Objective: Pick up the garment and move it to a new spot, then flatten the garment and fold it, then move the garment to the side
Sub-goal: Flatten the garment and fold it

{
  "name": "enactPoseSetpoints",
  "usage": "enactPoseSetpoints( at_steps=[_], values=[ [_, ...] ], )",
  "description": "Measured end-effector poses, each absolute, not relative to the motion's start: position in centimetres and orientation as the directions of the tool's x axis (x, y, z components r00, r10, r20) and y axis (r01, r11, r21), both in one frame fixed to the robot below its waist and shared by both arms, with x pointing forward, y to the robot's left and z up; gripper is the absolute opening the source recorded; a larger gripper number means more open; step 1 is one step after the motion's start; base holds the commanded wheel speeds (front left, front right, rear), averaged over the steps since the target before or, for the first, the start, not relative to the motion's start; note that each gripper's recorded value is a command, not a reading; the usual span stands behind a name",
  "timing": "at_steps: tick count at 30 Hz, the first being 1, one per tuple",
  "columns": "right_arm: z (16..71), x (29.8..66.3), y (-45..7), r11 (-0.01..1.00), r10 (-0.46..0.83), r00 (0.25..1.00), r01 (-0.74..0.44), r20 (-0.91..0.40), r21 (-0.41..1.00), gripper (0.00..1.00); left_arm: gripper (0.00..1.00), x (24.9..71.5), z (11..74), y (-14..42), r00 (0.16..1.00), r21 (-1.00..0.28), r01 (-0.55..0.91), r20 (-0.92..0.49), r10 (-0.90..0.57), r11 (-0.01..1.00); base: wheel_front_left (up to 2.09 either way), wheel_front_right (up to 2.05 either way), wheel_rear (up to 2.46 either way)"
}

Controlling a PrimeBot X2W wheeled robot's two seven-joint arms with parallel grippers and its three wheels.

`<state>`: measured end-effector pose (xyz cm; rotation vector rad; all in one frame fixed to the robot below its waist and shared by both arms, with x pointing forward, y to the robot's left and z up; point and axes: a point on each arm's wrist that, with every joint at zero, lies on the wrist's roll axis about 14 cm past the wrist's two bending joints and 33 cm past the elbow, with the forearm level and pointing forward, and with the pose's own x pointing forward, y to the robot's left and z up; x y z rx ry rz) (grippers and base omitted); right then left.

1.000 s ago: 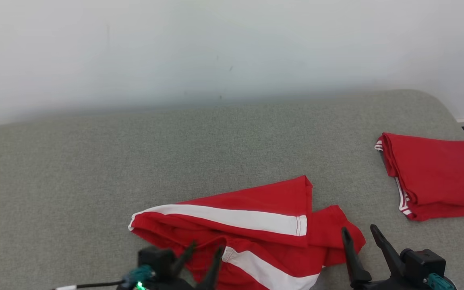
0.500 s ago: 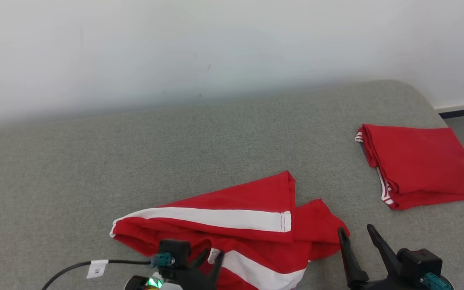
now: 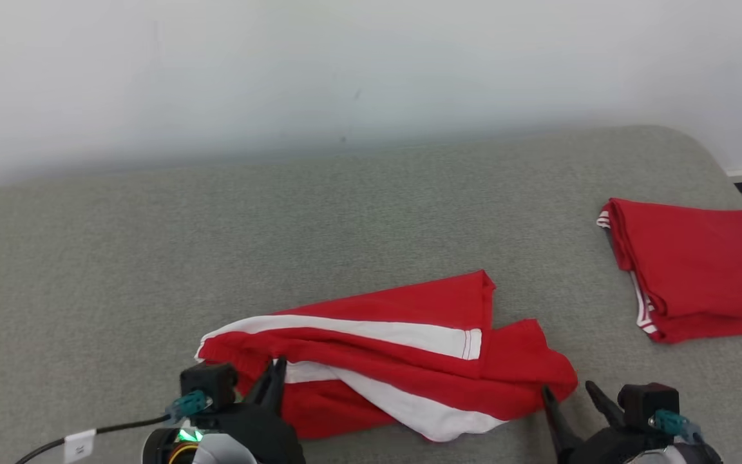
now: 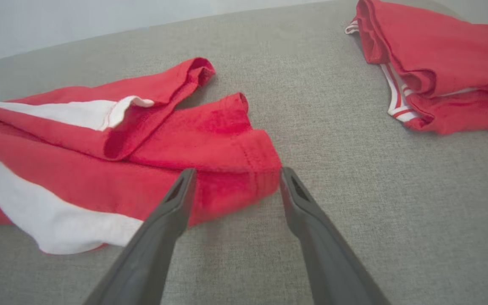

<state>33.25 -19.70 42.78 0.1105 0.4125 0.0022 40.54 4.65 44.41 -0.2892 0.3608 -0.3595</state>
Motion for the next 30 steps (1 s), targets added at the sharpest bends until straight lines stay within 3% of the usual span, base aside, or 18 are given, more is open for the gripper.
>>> enactPoseSetpoints(
  at_steps=[9,10,11,12,25,30],
  values=[
    [40.7,35.0,-19.1,0.993,0.055,0.862,0.005,-0.504,0.116,1.00,0.00,40.4,44.3,6.7,0.904,-0.339,0.228,-0.274,-0.327,0.913,0.00,0.00,0.00],
    [40.4,35.1,-18.7,0.993,0.065,0.852,-0.004,-0.519,0.118,0.82,0.00,40.4,44.3,6.6,0.903,-0.342,0.230,-0.274,-0.330,0.911,0.00,0.00,0.00],
    [40.3,35.1,-18.4,0.993,0.074,0.848,-0.013,-0.524,0.118,0.24,0.00,40.5,44.3,6.5,0.903,-0.345,0.230,-0.272,-0.331,0.910,0.00,0.00,0.00],
    [40.4,35.3,-18.2,0.993,0.079,0.850,-0.020,-0.520,0.119,0.00,0.00,40.6,44.4,6.5,0.906,-0.347,0.230,-0.266,-0.331,0.909,0.00,0.00,0.00],
    [50.2,39.0,-22.1,0.997,-0.034,0.968,0.051,-0.247,0.065,0.00,0.00,42.8,51.0,6.4,0.948,-0.412,0.275,-0.034,-0.316,0.869,0.00,0.00,0.00],
    [52.8,41.5,-22.1,0.994,-0.025,0.977,0.046,-0.211,0.095,0.00,0.00,43.1,50.9,7.1,0.953,-0.411,0.257,-0.042,-0.299,0.875,0.00,0.00,0.00]
  ],
)
